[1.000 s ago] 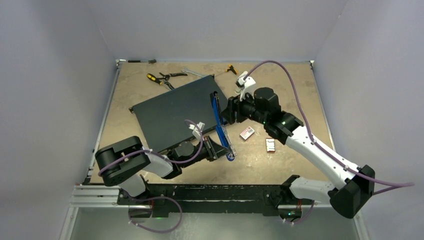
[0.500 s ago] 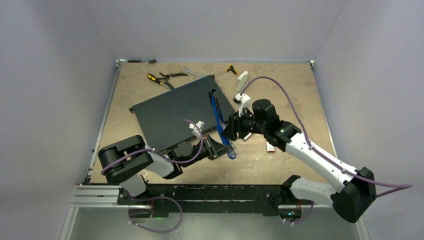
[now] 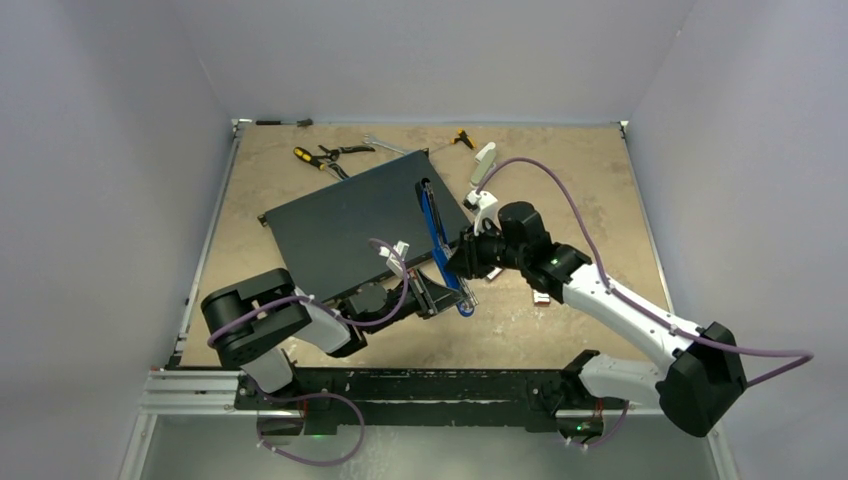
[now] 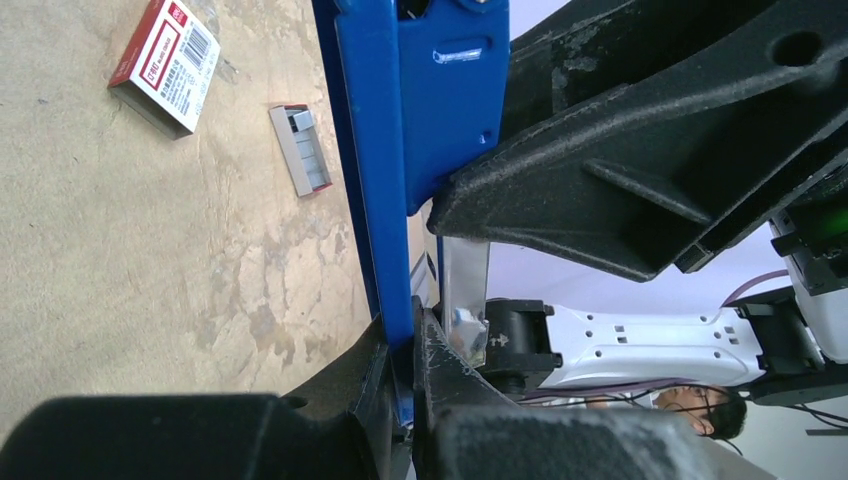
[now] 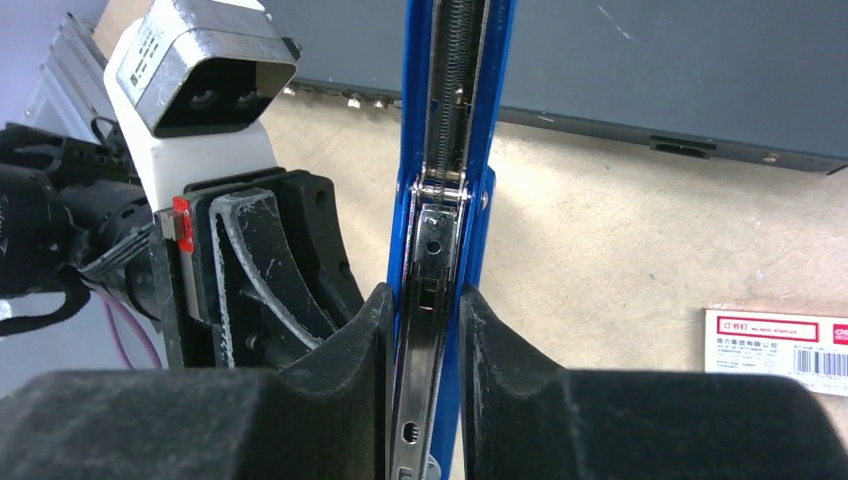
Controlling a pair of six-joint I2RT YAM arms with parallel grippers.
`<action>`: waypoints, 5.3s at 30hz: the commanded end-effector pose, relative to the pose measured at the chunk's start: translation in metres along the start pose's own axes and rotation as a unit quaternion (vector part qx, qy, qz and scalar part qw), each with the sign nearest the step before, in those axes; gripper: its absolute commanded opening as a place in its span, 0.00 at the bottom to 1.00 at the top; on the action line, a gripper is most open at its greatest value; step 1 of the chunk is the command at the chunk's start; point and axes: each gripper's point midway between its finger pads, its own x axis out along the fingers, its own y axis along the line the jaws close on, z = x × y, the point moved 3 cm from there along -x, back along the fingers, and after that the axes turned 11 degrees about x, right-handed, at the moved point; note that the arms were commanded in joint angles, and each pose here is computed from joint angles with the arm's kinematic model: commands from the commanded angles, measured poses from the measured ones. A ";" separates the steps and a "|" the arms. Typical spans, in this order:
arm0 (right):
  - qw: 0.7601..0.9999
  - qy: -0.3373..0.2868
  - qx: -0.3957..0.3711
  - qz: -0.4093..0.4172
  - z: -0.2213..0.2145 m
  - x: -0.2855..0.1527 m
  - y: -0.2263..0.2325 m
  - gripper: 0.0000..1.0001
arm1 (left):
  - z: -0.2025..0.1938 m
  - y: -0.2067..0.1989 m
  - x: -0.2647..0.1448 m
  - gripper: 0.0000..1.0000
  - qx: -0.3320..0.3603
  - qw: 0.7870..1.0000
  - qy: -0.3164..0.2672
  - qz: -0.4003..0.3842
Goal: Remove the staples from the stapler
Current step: Unload the staple at the center of the board, then place the stapler at the center of the board, then pick up the stapler from the center of the board.
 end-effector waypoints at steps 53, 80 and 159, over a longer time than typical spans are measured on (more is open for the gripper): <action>0.919 -0.151 -0.103 -0.349 0.194 -0.041 -0.303 0.00 | 0.085 -0.022 -0.057 1.00 0.252 0.958 -0.038 0.130; 0.912 -0.198 -0.008 -0.358 0.201 -0.053 -0.304 0.58 | 0.144 -0.016 -0.008 1.00 0.398 0.883 -0.053 0.244; 0.911 -0.345 0.131 -0.185 0.102 -0.139 -0.115 0.49 | 0.230 0.082 0.216 0.00 0.503 0.863 -0.023 0.039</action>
